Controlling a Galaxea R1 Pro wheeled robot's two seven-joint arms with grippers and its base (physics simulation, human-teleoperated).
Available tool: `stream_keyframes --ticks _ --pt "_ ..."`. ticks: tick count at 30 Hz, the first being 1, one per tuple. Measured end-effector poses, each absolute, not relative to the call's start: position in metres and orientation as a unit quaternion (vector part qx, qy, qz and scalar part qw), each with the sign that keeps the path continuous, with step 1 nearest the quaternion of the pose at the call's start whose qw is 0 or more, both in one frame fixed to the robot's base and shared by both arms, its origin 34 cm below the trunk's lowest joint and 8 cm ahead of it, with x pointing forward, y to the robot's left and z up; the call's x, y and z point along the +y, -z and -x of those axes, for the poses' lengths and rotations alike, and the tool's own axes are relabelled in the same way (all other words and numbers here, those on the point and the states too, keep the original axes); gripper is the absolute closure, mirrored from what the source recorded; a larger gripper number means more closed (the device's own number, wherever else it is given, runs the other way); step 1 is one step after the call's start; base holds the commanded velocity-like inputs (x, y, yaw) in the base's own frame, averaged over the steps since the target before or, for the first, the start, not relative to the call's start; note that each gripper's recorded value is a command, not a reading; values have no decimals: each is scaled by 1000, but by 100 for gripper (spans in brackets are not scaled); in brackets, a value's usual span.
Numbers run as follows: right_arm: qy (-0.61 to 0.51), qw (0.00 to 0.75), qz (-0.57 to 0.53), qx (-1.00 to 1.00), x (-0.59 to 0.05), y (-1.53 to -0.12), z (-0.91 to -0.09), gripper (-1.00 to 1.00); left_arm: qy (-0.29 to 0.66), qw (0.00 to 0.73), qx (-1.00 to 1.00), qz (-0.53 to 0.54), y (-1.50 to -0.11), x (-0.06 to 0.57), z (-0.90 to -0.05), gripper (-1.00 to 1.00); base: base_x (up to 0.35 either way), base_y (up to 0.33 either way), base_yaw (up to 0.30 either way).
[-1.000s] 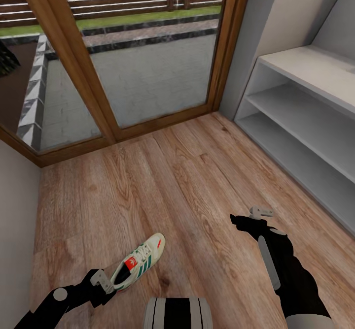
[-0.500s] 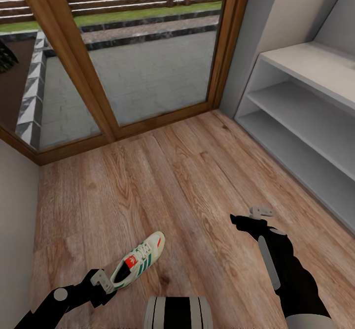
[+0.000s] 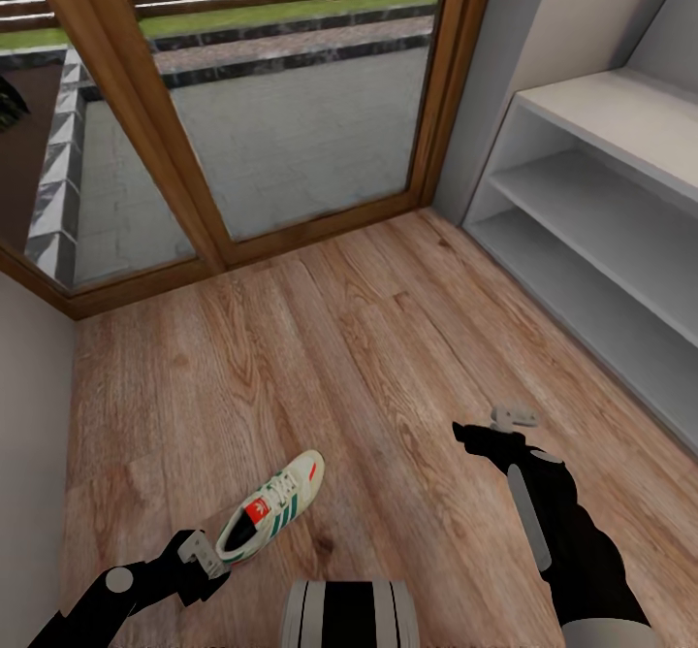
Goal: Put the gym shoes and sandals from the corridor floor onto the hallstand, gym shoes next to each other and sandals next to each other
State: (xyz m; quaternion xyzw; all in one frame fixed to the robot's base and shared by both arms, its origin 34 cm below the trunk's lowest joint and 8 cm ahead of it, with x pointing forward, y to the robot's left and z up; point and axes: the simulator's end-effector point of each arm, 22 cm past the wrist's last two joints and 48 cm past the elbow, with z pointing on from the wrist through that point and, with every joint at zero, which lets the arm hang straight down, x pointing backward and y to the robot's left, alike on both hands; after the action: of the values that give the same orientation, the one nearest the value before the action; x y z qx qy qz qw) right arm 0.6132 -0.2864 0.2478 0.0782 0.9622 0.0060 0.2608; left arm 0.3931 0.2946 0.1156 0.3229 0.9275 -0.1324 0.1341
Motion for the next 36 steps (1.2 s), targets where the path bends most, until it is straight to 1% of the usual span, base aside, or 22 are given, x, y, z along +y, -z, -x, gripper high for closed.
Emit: stream_keyframes --ticks 12,20,36 --pt "-5 251 -78 965 -286 -237 -608 -100 136 125 929 -322 -110 295 -385 -100 0 0 0" --pt "-5 245 -78 966 -286 -231 -604 -100 137 119 930 -321 -106 295 -380 -100 85 0 0" --pt "-4 243 -78 967 -286 -228 -603 -100 138 117 930 -320 -104 295 -378 -100 14 0 0"
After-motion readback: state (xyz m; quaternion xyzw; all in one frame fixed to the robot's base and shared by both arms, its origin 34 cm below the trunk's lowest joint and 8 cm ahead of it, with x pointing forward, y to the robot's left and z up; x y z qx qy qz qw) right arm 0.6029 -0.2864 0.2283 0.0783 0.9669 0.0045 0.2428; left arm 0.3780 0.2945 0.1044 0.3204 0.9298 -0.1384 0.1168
